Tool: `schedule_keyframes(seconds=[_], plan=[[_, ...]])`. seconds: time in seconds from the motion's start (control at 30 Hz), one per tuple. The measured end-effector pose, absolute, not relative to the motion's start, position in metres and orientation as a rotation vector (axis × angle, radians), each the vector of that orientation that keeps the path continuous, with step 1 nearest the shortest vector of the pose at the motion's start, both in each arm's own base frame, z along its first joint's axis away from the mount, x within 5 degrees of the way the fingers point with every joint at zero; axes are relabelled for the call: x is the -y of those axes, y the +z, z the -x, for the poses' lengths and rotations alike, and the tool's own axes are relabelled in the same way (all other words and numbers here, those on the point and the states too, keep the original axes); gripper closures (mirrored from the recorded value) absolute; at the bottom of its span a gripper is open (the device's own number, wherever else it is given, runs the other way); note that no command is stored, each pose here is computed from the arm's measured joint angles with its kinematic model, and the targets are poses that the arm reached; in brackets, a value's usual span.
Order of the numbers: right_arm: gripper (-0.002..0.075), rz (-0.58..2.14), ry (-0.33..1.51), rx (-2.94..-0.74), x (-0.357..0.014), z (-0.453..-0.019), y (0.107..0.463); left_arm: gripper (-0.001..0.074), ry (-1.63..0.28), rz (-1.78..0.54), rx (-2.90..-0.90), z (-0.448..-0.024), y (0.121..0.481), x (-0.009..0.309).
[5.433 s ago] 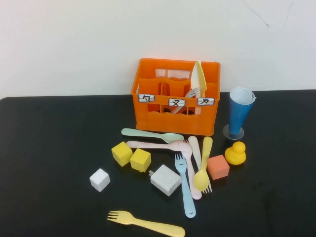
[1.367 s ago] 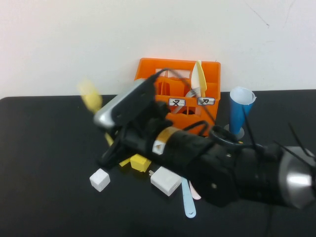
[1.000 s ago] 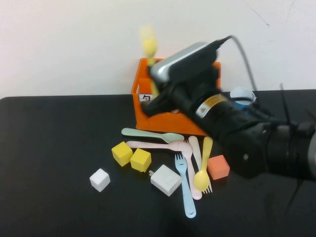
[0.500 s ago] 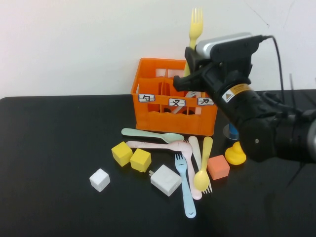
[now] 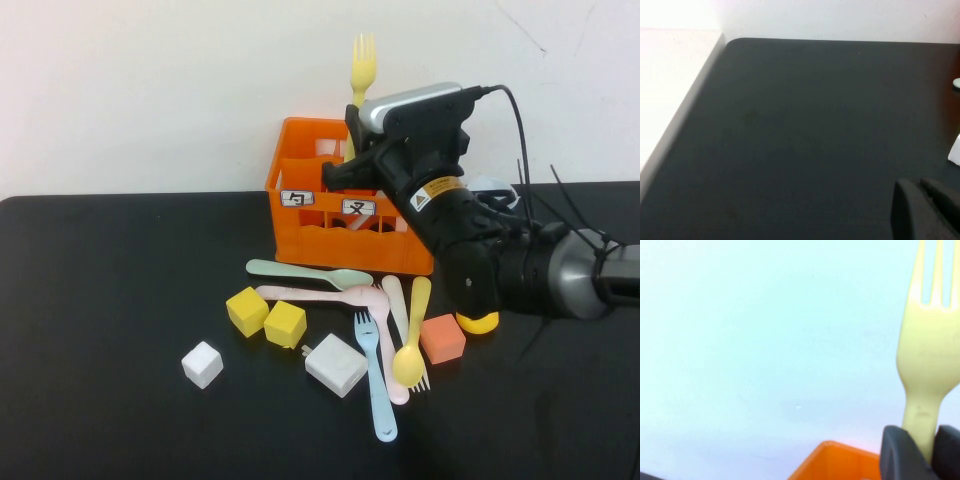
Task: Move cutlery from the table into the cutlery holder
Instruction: Place the fork on the box
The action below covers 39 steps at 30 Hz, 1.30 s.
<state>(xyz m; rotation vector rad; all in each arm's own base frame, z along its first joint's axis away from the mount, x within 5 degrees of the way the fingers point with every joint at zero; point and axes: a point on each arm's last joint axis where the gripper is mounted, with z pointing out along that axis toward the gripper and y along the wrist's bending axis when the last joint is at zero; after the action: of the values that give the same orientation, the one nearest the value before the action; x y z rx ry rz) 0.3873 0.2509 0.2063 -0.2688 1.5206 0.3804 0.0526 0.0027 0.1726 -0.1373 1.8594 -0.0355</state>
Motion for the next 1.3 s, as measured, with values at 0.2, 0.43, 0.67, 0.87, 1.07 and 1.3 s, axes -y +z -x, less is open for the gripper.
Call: schedule_keyframes(seconds=[0.2,0.43,0.67,0.87,1.07,1.3], plan=[[0.0608,0.275,0.377,-1.532,-0.2521,-0.3889,0.1999,0.0736,-0.036,0.137,-1.859,-0.0526,0.1726,-0.0027],[0.0608,0.284,0.372,-1.528,-0.2524,-0.3888,0.2,0.0736,-0.036,0.137,-1.859,-0.0526,0.1726,-0.0027],[0.0608,0.316,0.34,-1.52,-0.2525,-0.3887,0.2,0.0736,-0.036,0.137,-1.859,-0.0526,0.1726,-0.0027],[0.0608,0.327,0.331,-1.521,-0.2525,-0.3887,0.1997,0.0736,-0.036,0.137,-1.859,-0.0526,0.1726,-0.0027],[0.0554,0.347,0.321,-1.542,-0.253,-0.3885,0.1974,0.0736,-0.034,0.136,-1.86,-0.0526,0.1726,-0.0027],[0.0463,0.35,0.319,-1.542,-0.2532,-0.3887,0.1976,0.0736,-0.034,0.136,-1.86,-0.0526,0.1726,-0.0027]])
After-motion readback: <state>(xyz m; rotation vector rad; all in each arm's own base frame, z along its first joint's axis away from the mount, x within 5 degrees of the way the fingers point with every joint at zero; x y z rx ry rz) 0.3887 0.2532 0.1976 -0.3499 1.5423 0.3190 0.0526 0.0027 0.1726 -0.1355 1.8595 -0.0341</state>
